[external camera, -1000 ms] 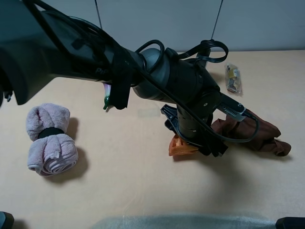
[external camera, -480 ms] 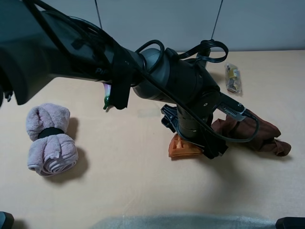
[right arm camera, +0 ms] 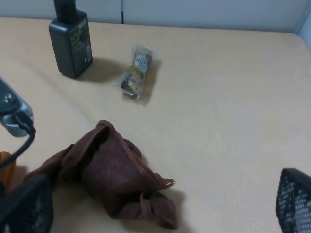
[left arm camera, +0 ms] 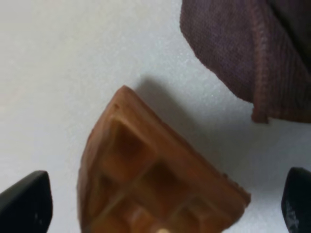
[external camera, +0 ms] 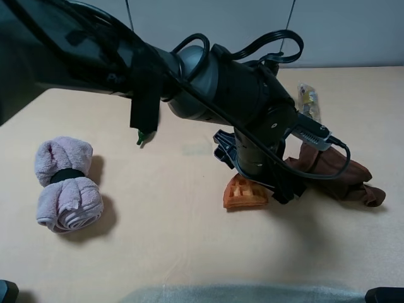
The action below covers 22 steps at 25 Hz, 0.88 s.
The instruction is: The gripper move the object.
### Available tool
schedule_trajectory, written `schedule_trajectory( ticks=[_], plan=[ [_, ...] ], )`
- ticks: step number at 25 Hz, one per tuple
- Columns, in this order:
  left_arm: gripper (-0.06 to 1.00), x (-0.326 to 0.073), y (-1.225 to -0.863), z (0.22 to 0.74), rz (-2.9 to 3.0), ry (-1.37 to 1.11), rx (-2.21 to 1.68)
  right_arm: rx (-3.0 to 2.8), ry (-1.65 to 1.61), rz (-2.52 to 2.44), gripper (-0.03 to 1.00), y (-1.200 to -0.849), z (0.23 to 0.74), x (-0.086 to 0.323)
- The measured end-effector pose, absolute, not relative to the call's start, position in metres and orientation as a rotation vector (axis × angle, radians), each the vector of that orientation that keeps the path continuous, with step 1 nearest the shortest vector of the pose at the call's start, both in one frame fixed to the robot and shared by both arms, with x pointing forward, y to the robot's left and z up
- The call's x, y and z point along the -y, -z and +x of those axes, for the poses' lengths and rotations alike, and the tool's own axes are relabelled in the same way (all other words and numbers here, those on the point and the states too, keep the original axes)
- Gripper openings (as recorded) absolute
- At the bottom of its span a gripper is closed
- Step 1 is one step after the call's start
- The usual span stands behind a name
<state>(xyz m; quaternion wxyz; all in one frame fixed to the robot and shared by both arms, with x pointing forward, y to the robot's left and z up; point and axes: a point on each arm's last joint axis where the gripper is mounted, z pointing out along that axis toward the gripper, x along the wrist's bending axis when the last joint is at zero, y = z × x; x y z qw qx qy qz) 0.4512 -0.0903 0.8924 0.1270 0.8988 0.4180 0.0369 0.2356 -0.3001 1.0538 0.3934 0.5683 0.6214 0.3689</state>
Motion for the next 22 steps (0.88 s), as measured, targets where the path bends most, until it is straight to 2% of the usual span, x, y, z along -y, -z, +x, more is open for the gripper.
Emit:
schedule_trajectory(
  ticks=[22],
  plan=[
    [0.94, 0.056, -0.994, 0.435, 2.650, -0.129, -1.263, -1.578, -0.935, 1.443, 0.69, -1.054, 0.236, 0.300]
  ],
)
